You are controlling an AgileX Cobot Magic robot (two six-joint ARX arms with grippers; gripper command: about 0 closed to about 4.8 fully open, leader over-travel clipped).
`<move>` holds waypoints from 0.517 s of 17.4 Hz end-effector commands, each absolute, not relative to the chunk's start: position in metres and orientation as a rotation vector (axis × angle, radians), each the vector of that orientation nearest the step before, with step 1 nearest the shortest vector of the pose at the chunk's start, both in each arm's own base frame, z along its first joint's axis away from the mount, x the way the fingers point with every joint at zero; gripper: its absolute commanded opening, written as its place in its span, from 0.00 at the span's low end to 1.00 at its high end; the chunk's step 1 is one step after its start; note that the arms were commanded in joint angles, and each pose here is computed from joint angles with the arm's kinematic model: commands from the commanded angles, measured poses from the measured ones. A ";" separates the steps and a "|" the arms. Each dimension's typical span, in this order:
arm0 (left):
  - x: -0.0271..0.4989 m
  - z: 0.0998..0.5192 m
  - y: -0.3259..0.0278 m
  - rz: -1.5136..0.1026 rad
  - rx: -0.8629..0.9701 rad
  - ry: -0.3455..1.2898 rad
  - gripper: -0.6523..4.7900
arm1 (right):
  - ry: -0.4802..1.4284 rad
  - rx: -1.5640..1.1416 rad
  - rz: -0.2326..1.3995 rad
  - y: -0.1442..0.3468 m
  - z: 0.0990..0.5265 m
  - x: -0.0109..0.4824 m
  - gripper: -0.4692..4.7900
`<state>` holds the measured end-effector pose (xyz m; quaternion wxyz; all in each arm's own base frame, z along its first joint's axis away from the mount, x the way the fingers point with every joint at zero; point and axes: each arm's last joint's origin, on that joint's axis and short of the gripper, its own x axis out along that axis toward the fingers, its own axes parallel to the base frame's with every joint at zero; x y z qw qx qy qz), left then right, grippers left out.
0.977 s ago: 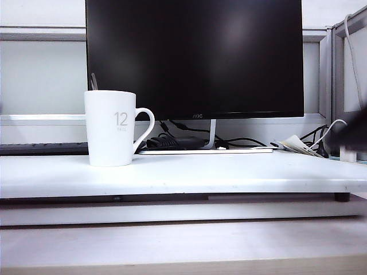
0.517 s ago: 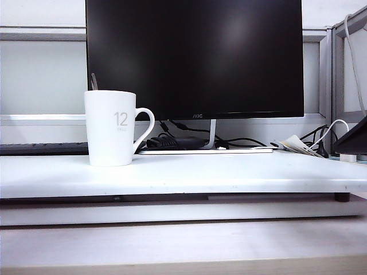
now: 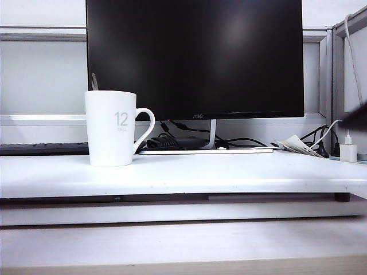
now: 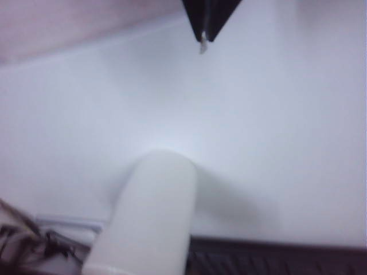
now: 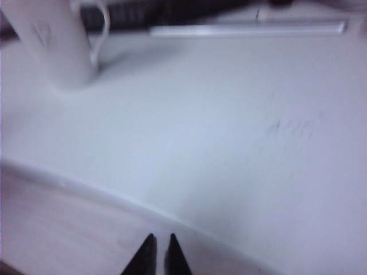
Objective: Pick up a spoon and stir the liquid in the cup.
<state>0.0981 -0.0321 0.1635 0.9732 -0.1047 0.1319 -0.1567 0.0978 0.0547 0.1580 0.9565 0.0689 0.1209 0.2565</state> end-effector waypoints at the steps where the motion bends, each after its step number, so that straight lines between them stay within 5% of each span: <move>1: 0.096 0.170 -0.022 -0.237 -0.229 0.183 0.11 | 0.128 0.170 0.510 0.048 0.168 0.093 0.15; 5: 0.093 0.170 -0.006 -0.083 -0.243 0.083 0.11 | 0.024 0.190 0.386 0.033 0.176 0.093 0.15; 9: 0.096 0.151 0.000 -0.009 -0.247 0.161 0.11 | -0.042 0.194 0.248 0.019 0.180 0.093 0.15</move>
